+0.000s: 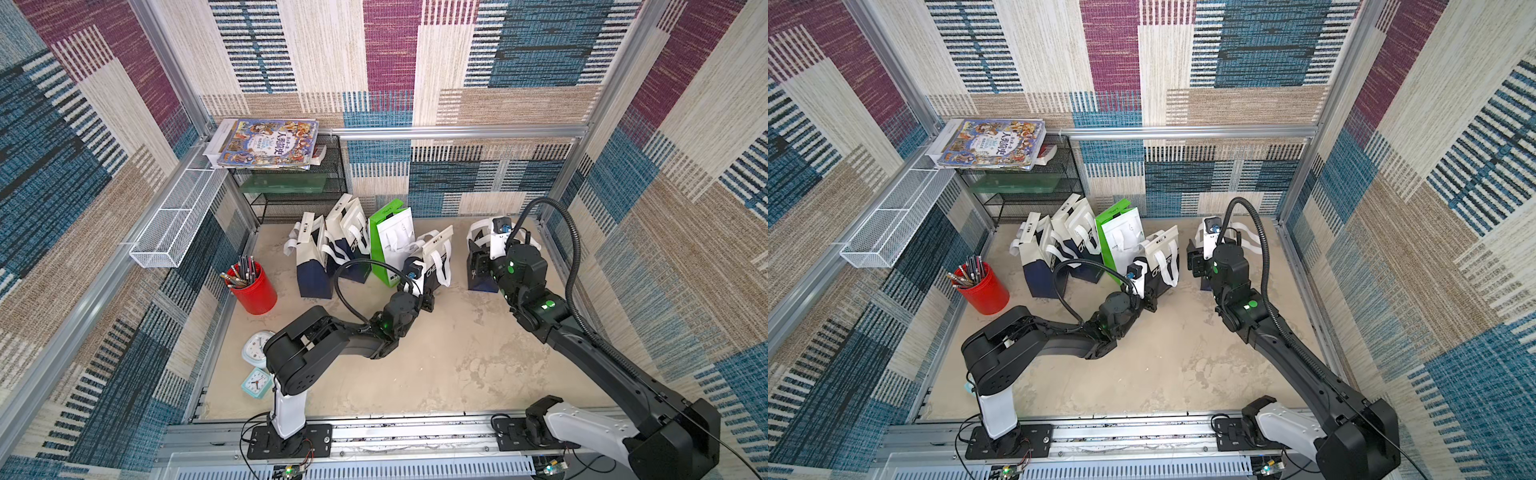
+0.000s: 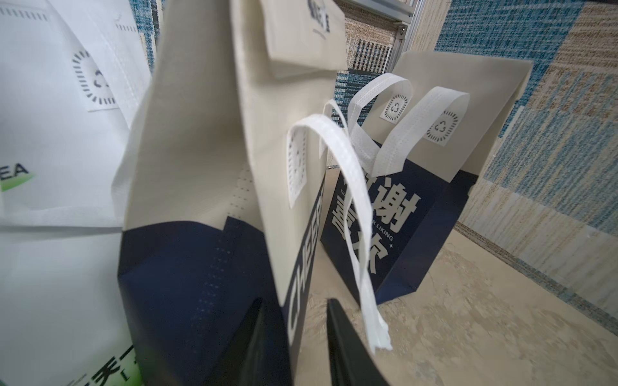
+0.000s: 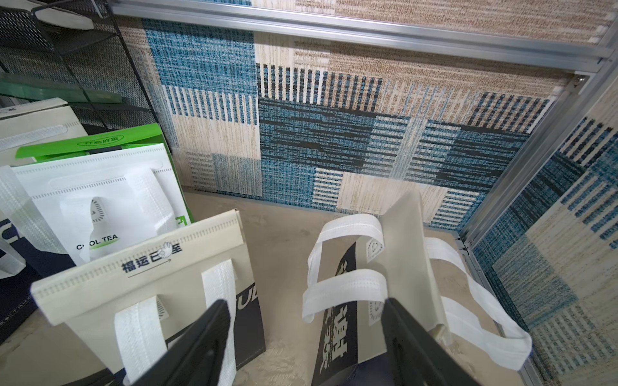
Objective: Open the takeout bag
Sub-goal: Adjust the takeout bag at the center of the board, then open the takeout bag at the center of the board.
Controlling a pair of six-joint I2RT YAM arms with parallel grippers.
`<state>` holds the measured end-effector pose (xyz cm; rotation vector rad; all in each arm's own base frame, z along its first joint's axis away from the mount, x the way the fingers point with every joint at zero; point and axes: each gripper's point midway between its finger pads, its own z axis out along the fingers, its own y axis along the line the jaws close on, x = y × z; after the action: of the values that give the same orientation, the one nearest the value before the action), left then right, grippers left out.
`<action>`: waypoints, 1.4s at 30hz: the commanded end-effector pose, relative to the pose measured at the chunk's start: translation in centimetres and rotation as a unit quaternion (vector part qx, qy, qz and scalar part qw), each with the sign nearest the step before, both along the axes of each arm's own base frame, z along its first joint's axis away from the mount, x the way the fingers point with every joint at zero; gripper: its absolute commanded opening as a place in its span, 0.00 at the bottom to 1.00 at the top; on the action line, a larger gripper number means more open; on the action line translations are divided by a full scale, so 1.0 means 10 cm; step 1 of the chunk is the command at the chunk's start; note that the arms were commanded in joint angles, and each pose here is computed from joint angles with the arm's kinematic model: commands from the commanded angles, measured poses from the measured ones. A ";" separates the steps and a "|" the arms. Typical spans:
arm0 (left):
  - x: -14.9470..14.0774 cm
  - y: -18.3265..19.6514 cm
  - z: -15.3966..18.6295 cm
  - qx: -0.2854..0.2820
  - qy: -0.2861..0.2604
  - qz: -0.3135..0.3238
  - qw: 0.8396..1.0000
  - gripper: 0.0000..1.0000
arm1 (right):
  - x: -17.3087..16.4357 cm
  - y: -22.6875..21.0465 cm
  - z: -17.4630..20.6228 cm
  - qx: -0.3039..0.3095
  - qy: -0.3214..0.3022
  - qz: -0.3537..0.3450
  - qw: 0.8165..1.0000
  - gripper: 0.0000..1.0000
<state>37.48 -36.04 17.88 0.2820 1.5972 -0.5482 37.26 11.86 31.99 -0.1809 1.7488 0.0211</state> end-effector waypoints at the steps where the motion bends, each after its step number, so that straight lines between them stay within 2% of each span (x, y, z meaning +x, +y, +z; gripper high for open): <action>1: 0.04 0.04 0.06 -0.060 0.013 -0.007 0.998 0.44 | 0.02 -0.01 0.07 -0.011 -0.014 -0.012 1.000 0.77; 6: 0.11 0.13 0.04 -0.102 0.031 -0.021 0.994 0.49 | 0.02 -0.01 0.04 -0.055 -0.048 -0.025 0.997 0.79; 12: 0.14 0.12 0.05 -0.109 0.028 -0.033 0.993 0.44 | 0.03 0.01 0.05 -0.097 -0.086 -0.034 0.991 0.79; 16: 0.14 0.10 0.11 -0.108 0.019 -0.043 0.993 0.32 | 0.07 0.05 0.04 -0.106 -0.084 -0.037 0.990 0.79; 21: 0.17 0.09 0.16 -0.113 0.013 -0.048 0.992 0.28 | 0.02 0.20 0.07 -0.127 -0.105 -0.016 0.986 0.79; 29: 0.22 0.07 0.17 -0.118 0.011 -0.051 0.992 0.02 | -0.09 0.40 0.14 -0.173 -0.154 0.031 0.972 0.80; 36: 0.22 0.07 0.17 -0.122 0.013 -0.052 0.991 0.00 | -0.19 0.65 0.11 -0.247 -0.214 0.091 0.941 0.81; 42: 0.21 0.08 0.17 -0.122 0.014 -0.054 0.991 0.00 | -0.26 0.99 0.10 -0.262 -0.268 0.164 0.913 0.85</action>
<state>39.70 -35.25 18.50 0.1931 1.5673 -0.7939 35.55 19.84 30.76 -0.7557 1.2801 -0.2772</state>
